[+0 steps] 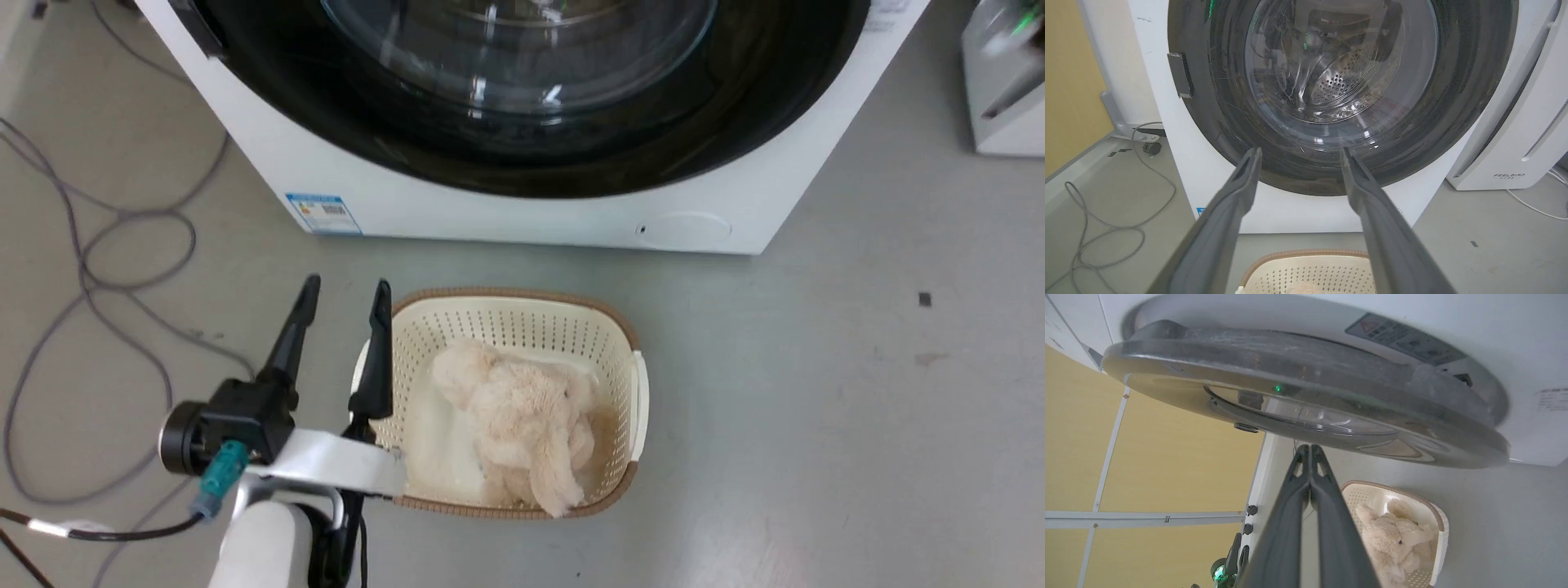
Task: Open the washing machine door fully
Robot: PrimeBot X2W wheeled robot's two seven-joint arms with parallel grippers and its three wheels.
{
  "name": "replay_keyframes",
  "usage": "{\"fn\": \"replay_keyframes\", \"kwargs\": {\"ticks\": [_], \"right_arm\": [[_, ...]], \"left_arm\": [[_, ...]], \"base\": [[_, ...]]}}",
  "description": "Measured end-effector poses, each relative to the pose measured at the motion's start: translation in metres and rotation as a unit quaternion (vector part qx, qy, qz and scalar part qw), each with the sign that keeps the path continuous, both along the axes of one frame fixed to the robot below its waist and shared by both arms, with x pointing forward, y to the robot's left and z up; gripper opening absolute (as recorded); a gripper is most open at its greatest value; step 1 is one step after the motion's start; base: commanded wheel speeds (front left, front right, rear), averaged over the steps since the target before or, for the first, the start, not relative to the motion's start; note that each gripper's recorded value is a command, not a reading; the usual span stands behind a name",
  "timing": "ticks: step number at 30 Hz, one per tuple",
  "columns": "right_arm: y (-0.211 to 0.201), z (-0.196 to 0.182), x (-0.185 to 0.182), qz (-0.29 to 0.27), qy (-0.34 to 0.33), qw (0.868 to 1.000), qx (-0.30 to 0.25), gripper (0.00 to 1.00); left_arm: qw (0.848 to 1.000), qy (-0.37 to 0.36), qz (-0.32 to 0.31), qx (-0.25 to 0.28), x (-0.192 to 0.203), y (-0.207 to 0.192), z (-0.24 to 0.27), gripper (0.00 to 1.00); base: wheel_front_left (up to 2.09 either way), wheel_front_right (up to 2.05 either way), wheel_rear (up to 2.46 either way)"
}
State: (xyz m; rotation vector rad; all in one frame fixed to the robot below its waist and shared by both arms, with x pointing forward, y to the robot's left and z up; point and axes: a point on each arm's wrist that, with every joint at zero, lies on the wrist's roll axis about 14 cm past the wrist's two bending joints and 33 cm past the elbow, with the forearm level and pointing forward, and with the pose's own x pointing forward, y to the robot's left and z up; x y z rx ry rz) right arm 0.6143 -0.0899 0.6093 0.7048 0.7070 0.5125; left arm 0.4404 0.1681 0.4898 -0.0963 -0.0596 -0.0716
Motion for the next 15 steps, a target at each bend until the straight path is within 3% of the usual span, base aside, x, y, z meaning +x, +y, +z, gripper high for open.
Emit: {"fn": "replay_keyframes", "kwargs": {"ticks": [5, 14, 15], "right_arm": [[0.004, -0.002, -0.017, 0.012, 0.002, 1.0, 0.006, 0.0], [-0.02, 0.026, -0.004, -0.063, -0.048, 0.994, 0.075, 0.0], [-0.032, 0.034, 0.003, -0.096, -0.065, 0.989, 0.095, 0.0]], "left_arm": [[1.0, 0.003, -0.006, 0.003, -0.008, -0.004, 0.0, 1.0], [1.0, 0.004, -0.009, 0.003, -0.011, -0.006, 0.0, 1.0], [1.0, 0.005, -0.009, 0.003, -0.011, -0.006, 0.0, 1.0]], "base": [[0.0, 0.0, 0.0], [0.0, 0.0, 0.0], [0.0, 0.0, 0.0]]}}
